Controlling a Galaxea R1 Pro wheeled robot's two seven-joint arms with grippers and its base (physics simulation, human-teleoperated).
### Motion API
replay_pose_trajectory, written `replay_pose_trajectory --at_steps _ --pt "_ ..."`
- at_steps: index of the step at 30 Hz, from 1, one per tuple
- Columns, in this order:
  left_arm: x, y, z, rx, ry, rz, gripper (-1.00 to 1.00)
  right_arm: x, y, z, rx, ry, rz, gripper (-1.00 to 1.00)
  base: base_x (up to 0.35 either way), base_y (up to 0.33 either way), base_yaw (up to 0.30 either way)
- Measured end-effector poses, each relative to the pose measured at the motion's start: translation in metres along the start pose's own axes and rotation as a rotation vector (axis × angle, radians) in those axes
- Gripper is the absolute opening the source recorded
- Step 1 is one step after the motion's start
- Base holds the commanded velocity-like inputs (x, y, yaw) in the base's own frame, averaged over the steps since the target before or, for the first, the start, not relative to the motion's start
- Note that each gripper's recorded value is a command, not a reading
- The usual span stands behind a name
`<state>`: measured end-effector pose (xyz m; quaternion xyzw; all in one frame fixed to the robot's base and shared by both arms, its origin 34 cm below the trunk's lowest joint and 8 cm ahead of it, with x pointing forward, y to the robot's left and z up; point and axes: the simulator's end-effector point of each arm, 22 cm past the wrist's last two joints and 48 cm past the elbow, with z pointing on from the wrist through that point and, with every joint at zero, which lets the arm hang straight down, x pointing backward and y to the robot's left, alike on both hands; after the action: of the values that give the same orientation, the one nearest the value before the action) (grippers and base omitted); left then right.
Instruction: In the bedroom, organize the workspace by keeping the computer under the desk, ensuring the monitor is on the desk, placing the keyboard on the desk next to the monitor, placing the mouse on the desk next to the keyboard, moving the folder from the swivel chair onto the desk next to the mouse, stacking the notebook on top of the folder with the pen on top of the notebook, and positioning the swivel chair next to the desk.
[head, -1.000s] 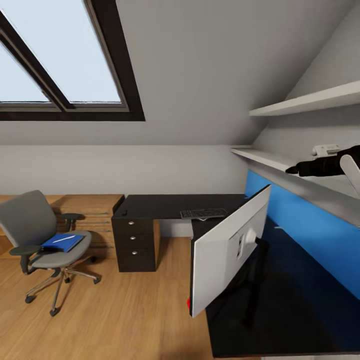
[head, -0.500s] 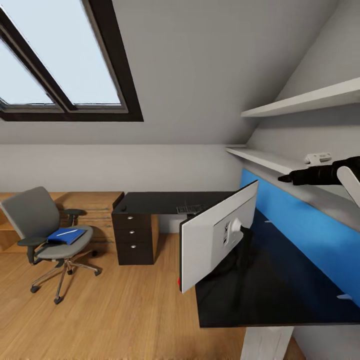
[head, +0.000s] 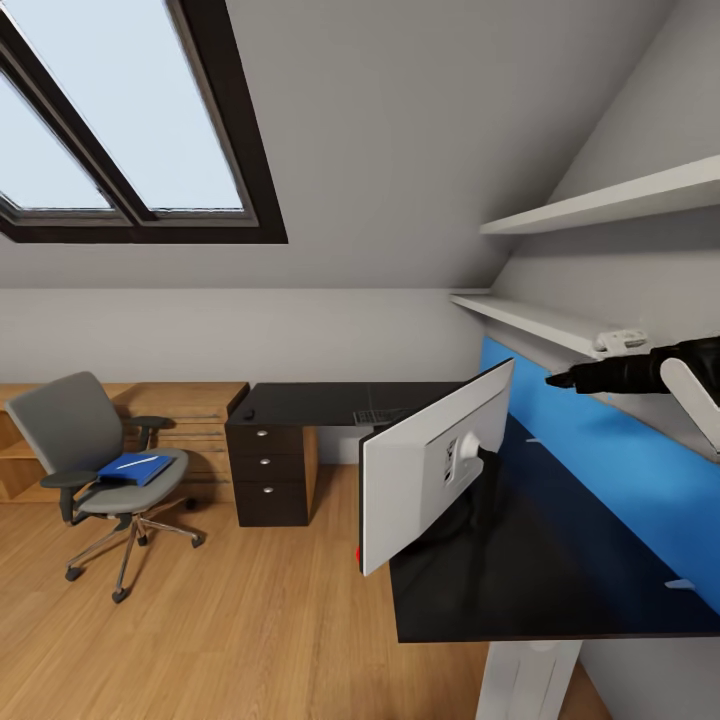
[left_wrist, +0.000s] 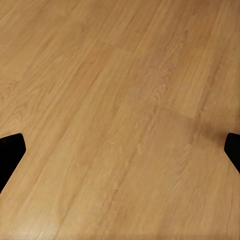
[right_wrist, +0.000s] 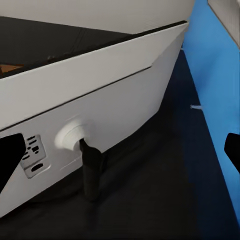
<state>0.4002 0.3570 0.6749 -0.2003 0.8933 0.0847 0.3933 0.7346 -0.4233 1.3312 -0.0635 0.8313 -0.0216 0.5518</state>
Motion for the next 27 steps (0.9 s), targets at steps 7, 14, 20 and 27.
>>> replay_pose_trajectory --at_steps 7,14,20,27 --pt "0.0 0.0 0.0 0.0 0.0 0.0 1.0 0.036 0.028 0.005 -0.04 0.028 -0.048 1.0 0.0 0.0 0.0" --pt "0.0 0.0 0.0 -0.001 0.0 -0.001 1.0 0.067 0.036 0.017 -0.058 0.039 -0.055 1.0 0.0 0.0 0.0" --pt "0.0 0.0 0.0 -0.001 0.0 -0.001 1.0 0.089 0.036 0.032 -0.062 0.011 -0.048 1.0 0.0 0.0 0.0" --pt "0.0 0.001 0.0 -0.002 0.0 -0.002 1.0 0.174 0.034 0.089 -0.047 -0.029 0.052 1.0 0.0 0.0 0.0"
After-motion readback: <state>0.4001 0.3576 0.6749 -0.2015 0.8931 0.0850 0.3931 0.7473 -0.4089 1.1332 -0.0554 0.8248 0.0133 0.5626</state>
